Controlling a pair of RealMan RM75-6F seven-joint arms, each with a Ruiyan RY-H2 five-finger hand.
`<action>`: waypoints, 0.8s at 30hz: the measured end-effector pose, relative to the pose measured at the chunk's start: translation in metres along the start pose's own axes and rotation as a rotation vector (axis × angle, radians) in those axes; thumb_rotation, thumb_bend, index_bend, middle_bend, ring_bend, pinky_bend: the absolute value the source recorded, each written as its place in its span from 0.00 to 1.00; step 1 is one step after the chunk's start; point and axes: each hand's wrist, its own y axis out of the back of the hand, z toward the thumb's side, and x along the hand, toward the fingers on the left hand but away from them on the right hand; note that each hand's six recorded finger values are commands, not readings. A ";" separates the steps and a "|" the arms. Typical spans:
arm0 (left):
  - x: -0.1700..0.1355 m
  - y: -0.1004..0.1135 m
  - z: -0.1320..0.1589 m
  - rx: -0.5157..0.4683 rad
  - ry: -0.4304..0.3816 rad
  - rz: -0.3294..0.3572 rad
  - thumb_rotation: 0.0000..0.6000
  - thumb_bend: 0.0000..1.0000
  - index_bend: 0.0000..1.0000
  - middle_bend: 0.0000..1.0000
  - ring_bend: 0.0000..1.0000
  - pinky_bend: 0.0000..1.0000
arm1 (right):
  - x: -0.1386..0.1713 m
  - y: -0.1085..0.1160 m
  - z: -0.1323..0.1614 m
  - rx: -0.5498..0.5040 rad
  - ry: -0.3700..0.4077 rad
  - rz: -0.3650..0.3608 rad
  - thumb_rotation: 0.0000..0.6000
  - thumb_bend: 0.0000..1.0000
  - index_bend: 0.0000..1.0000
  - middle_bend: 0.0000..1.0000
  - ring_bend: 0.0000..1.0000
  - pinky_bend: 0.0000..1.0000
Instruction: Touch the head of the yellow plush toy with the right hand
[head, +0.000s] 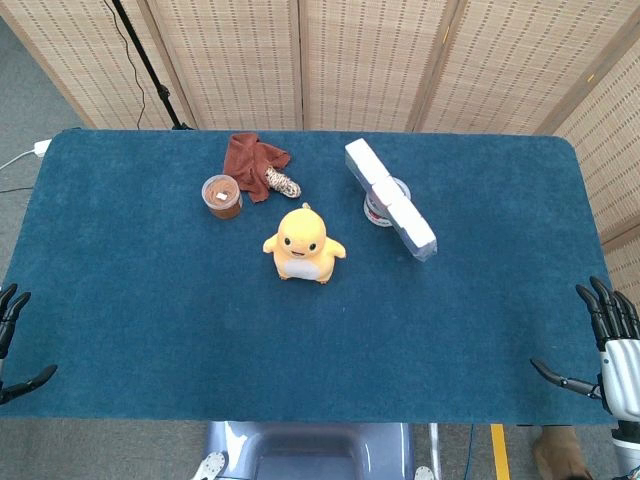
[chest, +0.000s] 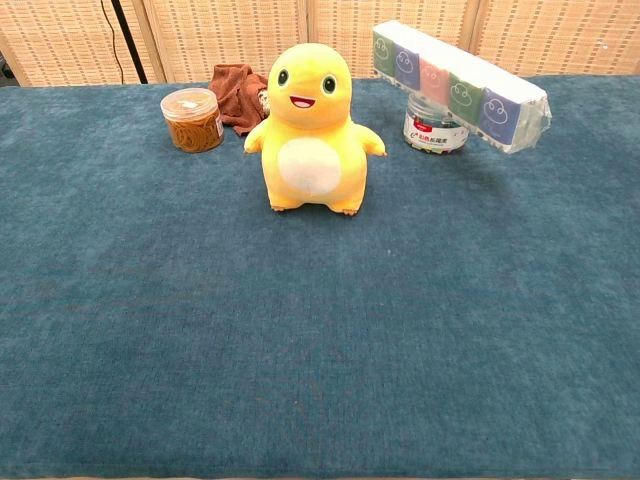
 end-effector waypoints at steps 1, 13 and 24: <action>0.000 0.000 0.000 0.000 0.000 -0.001 1.00 0.00 0.00 0.00 0.00 0.00 | 0.000 0.000 0.000 0.000 0.000 0.001 0.39 0.00 0.00 0.00 0.00 0.00; -0.001 0.002 0.000 -0.005 0.000 0.004 1.00 0.00 0.00 0.00 0.00 0.00 | -0.003 -0.003 0.001 -0.006 0.006 0.017 0.38 0.00 0.00 0.00 0.00 0.00; -0.001 0.005 -0.004 -0.016 0.016 0.012 1.00 0.00 0.00 0.00 0.00 0.00 | -0.046 -0.012 0.023 -0.023 0.088 0.055 0.39 0.00 0.00 0.00 0.00 0.00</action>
